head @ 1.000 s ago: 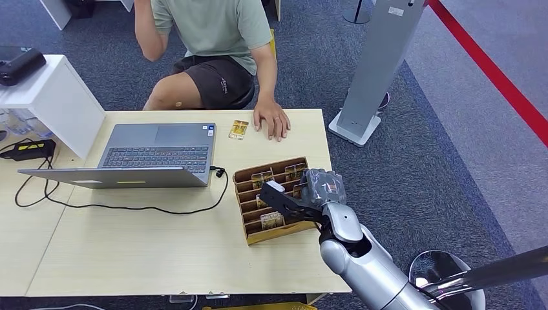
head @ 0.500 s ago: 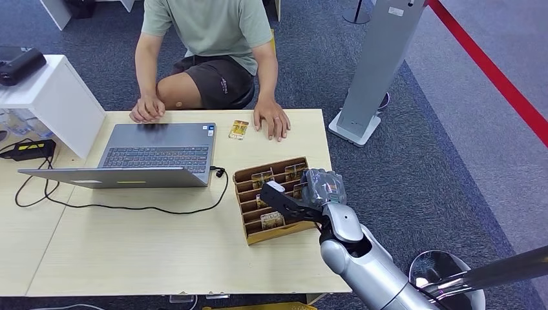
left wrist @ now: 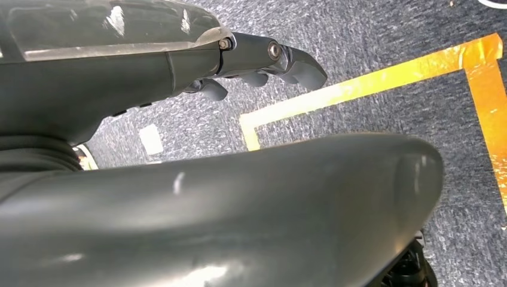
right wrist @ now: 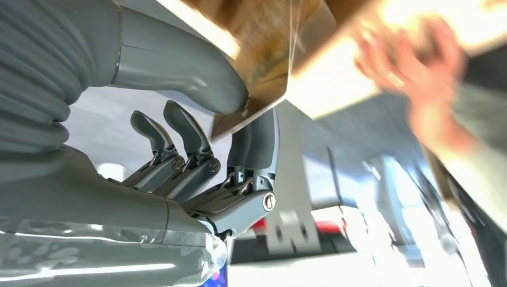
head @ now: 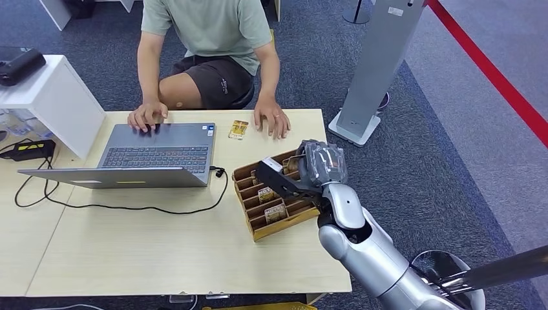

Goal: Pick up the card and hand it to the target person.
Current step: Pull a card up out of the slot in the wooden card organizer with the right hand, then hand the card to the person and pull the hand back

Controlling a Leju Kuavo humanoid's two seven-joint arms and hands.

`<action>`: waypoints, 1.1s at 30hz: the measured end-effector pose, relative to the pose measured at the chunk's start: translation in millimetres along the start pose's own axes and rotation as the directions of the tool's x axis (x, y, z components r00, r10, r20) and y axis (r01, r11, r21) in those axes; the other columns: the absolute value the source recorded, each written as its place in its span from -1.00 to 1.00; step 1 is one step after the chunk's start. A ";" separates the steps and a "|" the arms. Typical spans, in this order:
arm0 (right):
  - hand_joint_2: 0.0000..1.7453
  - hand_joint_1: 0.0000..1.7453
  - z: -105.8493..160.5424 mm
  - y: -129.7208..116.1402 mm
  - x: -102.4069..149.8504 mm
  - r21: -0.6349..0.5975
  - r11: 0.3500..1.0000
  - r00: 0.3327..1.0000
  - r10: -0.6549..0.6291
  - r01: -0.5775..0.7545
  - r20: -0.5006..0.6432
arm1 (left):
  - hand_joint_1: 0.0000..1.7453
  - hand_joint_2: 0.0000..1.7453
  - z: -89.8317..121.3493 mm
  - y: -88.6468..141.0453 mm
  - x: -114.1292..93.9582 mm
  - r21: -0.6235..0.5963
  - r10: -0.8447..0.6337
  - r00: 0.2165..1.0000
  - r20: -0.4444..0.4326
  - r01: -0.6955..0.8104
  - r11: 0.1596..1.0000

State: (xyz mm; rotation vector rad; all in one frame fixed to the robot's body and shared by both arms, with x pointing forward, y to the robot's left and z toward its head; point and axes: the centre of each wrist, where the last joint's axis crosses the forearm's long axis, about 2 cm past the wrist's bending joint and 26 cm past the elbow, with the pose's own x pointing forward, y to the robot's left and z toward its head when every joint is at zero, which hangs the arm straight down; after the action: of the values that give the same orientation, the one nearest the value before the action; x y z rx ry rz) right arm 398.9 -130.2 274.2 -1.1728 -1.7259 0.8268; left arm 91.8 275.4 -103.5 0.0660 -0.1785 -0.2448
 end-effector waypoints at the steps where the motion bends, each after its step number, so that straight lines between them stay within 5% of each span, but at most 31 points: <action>1: 1.00 0.78 -6.5 3.5 3.5 0.000 1.000 1.000 0.001 -0.001 0.009 | -1.00 -1.00 0.1 -0.1 2.2 -0.001 -0.006 1.000 0.001 0.006 1.000; 17: 1.00 0.78 -28.3 41.0 53.5 0.073 0.997 0.995 0.002 -0.009 0.104 | -1.00 -1.00 0.4 -2.8 6.0 -0.006 -0.039 0.999 -0.007 0.039 0.999; 27: 1.00 0.78 -16.5 58.2 43.6 0.133 0.989 0.994 0.052 -0.064 0.095 | -1.00 -1.00 0.4 -5.8 0.1 -0.014 -0.028 1.000 -0.015 0.028 1.000; 28: 1.00 0.34 -15.8 59.4 40.8 0.139 0.988 0.994 0.057 -0.069 0.090 | -1.00 -1.00 0.3 -5.5 -0.4 -0.018 -0.031 0.999 -0.016 0.031 0.999; 31: 1.00 -1.00 -12.9 63.5 32.9 0.155 0.984 0.994 0.072 -0.083 0.079 | -1.00 0.50 0.2 -3.5 0.3 -0.021 -0.045 0.999 -0.013 0.045 0.999; 32: 1.00 -1.00 -12.0 64.8 30.6 0.160 0.983 0.994 0.078 -0.089 0.076 | -1.00 1.00 0.2 -2.7 1.1 -0.018 -0.046 0.999 -0.011 0.046 0.999; 33: 1.00 -1.00 -11.2 65.9 28.7 0.164 0.982 0.994 0.082 -0.093 0.073 | -1.00 1.00 0.1 -2.0 1.9 -0.014 -0.045 0.999 -0.009 0.045 0.999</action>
State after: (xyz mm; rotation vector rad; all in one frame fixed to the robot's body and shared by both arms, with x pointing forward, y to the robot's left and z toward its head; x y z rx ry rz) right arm 428.0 -80.5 229.8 -1.1245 -1.6320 1.0540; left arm 93.1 273.0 -103.2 0.0575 -0.1664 -0.2902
